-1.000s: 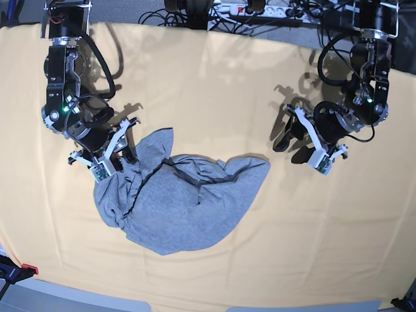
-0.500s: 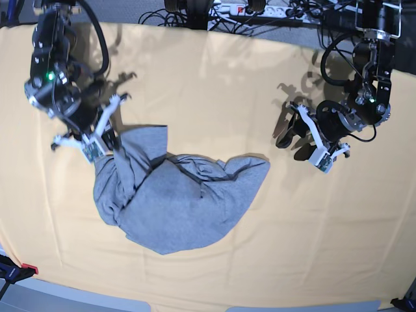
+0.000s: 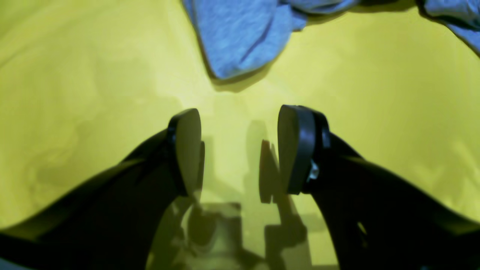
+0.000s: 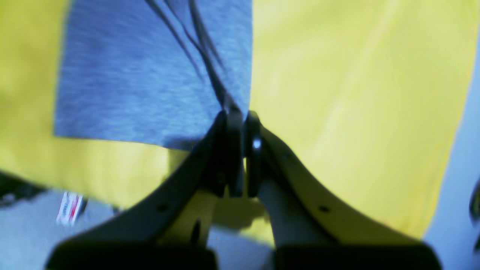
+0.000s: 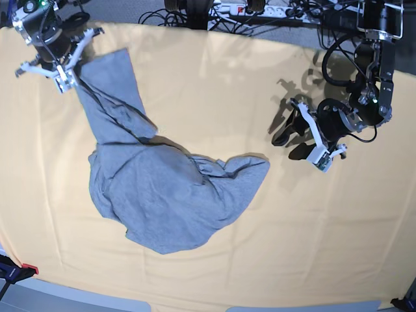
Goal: Layout the t-shirt on the table in an organized manner, then fold the t-shirt properly
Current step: 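Grasp a shirt edge with the right gripper and pull it away, then reach the left gripper into the shirt bundle and grasp cloth, then stretch the shirt between both grippers, pulling them apart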
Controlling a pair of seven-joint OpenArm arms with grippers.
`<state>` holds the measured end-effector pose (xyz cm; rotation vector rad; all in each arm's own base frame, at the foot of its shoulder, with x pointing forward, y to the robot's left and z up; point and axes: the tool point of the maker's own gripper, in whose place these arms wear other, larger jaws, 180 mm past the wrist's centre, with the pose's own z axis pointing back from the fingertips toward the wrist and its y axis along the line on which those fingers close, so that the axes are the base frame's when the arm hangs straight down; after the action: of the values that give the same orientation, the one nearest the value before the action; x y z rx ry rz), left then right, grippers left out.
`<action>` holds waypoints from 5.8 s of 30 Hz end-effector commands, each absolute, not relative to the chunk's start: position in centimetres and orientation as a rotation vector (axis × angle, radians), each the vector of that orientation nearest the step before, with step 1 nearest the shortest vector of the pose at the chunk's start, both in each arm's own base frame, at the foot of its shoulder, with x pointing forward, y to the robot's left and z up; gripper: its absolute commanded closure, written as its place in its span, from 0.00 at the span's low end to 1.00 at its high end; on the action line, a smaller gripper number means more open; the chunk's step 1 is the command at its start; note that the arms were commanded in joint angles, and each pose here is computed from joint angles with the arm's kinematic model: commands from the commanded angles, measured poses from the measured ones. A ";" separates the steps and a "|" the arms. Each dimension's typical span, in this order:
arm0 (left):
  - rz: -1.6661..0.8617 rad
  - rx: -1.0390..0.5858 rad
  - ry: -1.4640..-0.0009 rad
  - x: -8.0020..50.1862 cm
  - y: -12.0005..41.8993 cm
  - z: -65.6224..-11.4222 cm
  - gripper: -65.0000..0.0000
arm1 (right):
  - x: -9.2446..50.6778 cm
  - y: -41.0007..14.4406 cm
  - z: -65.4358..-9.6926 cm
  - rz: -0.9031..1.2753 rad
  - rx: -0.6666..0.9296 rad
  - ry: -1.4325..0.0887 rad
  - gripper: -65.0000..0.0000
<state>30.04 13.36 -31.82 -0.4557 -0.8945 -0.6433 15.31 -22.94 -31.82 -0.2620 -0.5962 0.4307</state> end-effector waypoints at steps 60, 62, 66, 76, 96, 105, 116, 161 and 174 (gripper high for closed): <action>-0.876 -0.829 -0.776 35.4 -7.2 -33.8 1.00 | 15.2 -30.6 -27.2 0.231 -0.547 -0.703 1.00; -0.885 -0.832 -0.745 35.7 -6.5 -33.0 1.00 | 15.6 -30.2 -27.0 0.260 -0.536 -0.730 1.00; -0.968 -0.888 -0.664 35.0 -5.5 -29.1 1.00 | 16.2 -29.7 -26.7 0.291 -0.524 -0.761 1.00; -1.094 -0.817 -0.627 35.8 2.0 -22.7 1.00 | 17.0 -29.0 -26.6 0.406 -0.502 -0.756 1.00; -1.065 -0.695 -0.198 28.7 11.9 -30.3 1.00 | 17.1 -26.7 -27.3 0.540 -0.366 -0.732 1.00; -1.094 -0.526 -0.424 33.8 11.0 -30.1 1.00 | 22.0 -25.6 -23.0 0.479 -0.355 -1.004 1.00; -1.118 -0.247 -0.701 40.5 7.7 -30.5 0.57 | 26.3 -29.3 -27.5 0.319 -0.228 -0.985 1.00; -1.069 -0.443 -0.361 30.0 12.2 -36.8 1.00 | 26.2 -25.6 -26.2 0.490 0.007 -0.904 0.47; -1.120 -0.591 -0.413 30.2 8.9 -31.6 1.00 | 29.0 -28.9 -28.9 0.309 0.110 -0.954 0.47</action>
<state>29.55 8.83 -32.71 -0.5928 -0.3818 -1.1116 28.49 -28.65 -30.25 0.1260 -0.9189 0.2894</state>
